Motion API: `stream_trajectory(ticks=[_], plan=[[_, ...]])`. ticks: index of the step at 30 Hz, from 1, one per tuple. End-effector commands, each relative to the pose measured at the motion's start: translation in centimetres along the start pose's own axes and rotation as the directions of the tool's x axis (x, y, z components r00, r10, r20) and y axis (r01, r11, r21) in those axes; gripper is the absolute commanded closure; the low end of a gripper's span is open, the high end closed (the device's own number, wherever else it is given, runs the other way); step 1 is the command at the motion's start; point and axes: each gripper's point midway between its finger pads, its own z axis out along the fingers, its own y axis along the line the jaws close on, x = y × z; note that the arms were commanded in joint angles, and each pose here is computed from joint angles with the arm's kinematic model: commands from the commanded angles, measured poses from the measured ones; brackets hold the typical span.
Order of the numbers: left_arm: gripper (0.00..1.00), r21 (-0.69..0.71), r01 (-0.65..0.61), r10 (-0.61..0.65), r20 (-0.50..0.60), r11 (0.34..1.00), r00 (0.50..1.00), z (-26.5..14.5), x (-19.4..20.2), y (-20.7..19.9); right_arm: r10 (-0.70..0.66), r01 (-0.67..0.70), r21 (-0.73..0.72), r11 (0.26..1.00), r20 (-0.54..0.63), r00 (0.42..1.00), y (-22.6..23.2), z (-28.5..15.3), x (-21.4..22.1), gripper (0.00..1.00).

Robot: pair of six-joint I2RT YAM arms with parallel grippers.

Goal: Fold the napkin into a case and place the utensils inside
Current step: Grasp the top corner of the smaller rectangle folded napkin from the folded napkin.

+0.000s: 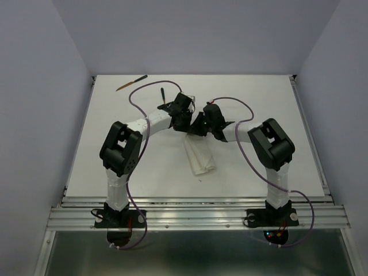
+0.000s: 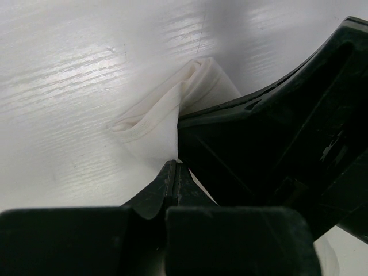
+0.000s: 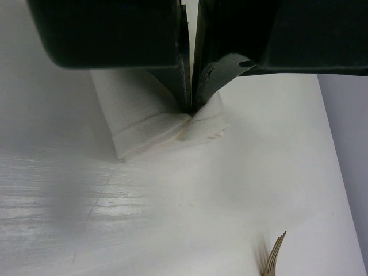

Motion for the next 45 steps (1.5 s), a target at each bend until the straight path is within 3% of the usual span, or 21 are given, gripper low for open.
stream_trajectory(ticks=[1, 16, 27, 45], plan=[[1.0, 0.081, -0.025, 0.018, 0.082, 0.996, 0.996, -2.8, -2.9, -2.3, 0.012, -0.011, -0.016, 1.0, 0.065, 0.998, 1.1, 0.5, -2.0, 0.9], [1.0, 0.079, -0.023, 0.015, 0.102, 0.997, 0.995, -3.5, -4.2, -1.6, -0.014, 0.021, -0.122, 0.992, 0.065, 0.998, 4.6, -3.0, -2.6, 0.89], [1.0, 0.085, -0.009, 0.0, 0.099, 0.996, 0.995, -3.4, -4.0, -1.2, -0.026, 0.035, -0.088, 0.996, 0.109, 0.994, 3.8, -5.5, -2.7, 0.89], [1.0, 0.101, -0.002, -0.007, 0.086, 0.995, 0.996, -3.0, -3.6, -1.3, -0.038, 0.038, -0.017, 0.999, 0.03, 0.999, 1.1, -2.8, -1.3, 0.89]])
